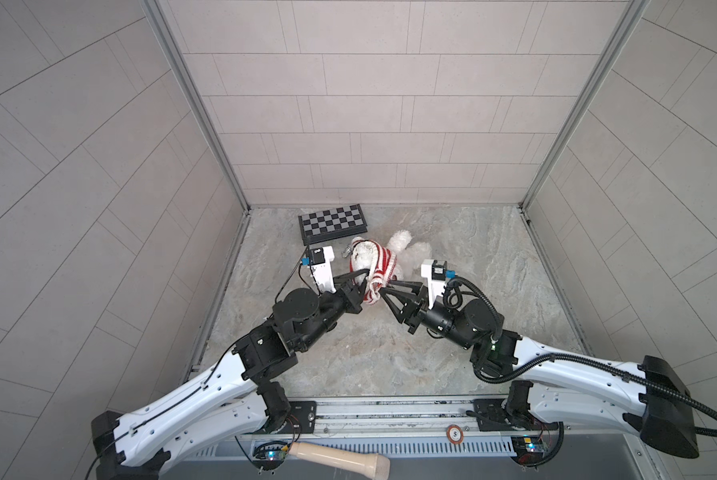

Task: Dress the teddy bear

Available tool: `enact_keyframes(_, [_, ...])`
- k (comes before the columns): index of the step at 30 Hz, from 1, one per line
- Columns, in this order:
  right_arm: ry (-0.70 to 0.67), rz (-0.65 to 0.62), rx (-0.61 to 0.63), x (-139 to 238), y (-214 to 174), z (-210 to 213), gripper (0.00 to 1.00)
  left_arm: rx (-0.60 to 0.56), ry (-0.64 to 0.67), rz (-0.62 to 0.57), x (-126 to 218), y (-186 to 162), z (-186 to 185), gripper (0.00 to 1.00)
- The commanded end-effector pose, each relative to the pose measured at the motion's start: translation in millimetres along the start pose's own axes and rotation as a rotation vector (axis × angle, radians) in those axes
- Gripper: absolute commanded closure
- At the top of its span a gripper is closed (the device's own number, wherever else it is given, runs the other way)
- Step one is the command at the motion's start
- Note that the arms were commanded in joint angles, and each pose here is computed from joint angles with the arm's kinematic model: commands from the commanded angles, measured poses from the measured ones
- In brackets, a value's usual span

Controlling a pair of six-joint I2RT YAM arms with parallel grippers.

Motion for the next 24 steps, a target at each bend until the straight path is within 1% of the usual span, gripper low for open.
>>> enact_keyframes(1, [0.002,-0.032,-0.023,-4.4,9.4,0.8,0.70,0.036,-0.087,-0.035,1.9,5.9,-15.1,1.00])
enact_keyframes(10, [0.005,-0.023,-0.044,-8.9,3.6,-2.4,0.75,0.059,-0.112,-0.041,0.4,5.4,-18.1,1.00])
enact_keyframes(16, [0.006,-0.022,-0.037,-6.9,-2.0,-4.9,0.94,0.073,-0.112,-0.051,2.5,6.9,-17.8,1.00])
enact_keyframes(17, [0.016,-0.039,-0.034,-6.3,1.3,-3.5,0.97,0.077,-0.109,-0.054,2.8,7.2,-17.4,1.00])
enact_keyframes(18, [0.015,-0.024,-0.028,-1.2,-10.1,-6.6,0.99,0.082,-0.106,-0.057,3.4,7.8,-17.1,1.00])
enact_keyframes(24, [0.099,0.004,0.011,8.8,-27.5,-2.8,1.00,0.085,-0.092,-0.081,6.1,11.2,-16.5,1.00])
Point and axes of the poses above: each gripper's point midway between its finger pads, its own x axis back along the fingers, its own z axis along the line the jaws close on, y = z × x, the point moved 8 cm from there along x, back along the fingers, and after that the axes turned 13 degrees about x, right-handed, at the moved point
